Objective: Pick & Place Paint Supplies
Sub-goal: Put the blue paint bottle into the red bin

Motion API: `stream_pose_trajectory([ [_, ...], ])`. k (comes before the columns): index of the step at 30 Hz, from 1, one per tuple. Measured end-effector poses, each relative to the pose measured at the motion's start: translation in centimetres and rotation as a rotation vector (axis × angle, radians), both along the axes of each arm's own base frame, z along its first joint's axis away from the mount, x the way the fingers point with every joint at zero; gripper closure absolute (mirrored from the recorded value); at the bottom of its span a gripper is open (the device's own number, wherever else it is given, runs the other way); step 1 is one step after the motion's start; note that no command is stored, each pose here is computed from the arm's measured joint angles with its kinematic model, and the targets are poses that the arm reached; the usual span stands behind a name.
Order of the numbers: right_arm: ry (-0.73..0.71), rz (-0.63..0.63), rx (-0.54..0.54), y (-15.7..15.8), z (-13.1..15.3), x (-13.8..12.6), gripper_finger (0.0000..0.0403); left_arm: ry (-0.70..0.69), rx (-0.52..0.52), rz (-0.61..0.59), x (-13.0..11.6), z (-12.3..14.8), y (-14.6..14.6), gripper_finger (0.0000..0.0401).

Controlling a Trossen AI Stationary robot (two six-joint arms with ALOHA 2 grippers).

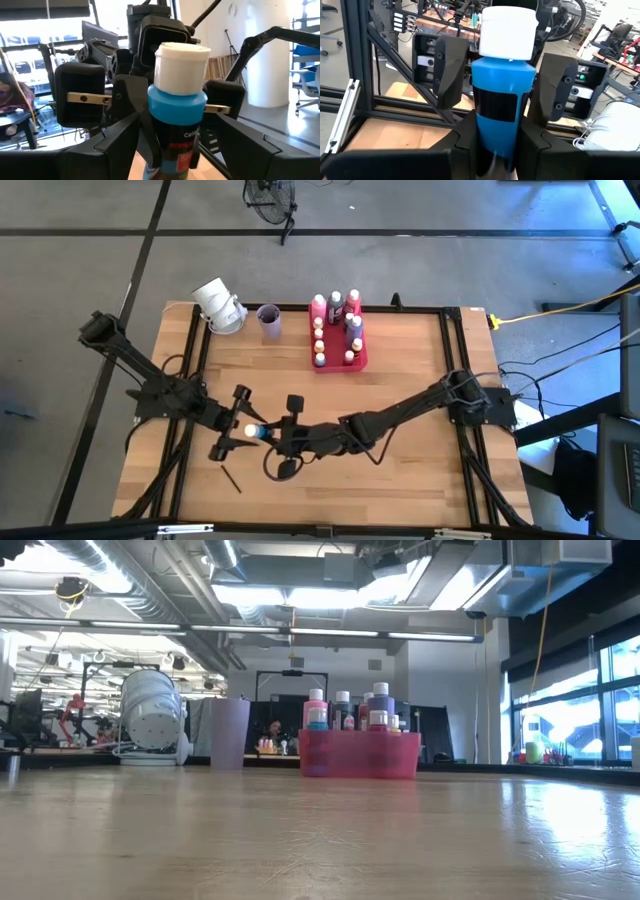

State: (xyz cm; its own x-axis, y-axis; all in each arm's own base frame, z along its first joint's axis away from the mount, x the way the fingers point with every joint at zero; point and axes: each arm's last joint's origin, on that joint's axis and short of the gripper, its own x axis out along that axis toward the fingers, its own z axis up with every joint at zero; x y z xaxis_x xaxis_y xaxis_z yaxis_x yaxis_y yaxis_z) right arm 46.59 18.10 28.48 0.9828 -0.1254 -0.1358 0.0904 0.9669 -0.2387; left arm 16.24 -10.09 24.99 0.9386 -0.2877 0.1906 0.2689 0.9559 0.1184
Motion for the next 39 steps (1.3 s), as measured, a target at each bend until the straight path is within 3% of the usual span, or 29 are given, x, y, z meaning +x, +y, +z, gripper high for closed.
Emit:
stream_pose_trajectory([
  [9,0.005,0.012,0.006,-0.60,-0.06,0.27,0.0320,-0.011,0.066,0.091,0.59,-0.42,-0.15,0.0150],
  [22,0.039,0.008,0.007,-0.65,-0.42,0.21,0.0320,-0.046,0.066,0.123,0.65,-0.15,-0.11,0.0153],
  [35,0.050,0.000,0.032,-0.67,-0.57,0.19,0.0318,-0.032,0.077,0.125,0.89,-0.50,-0.28,0.0272],
  [39,0.070,-0.010,0.075,-0.84,-0.83,0.19,0.0271,-0.022,0.081,0.128,0.93,-0.62,-0.28,0.0283],
])
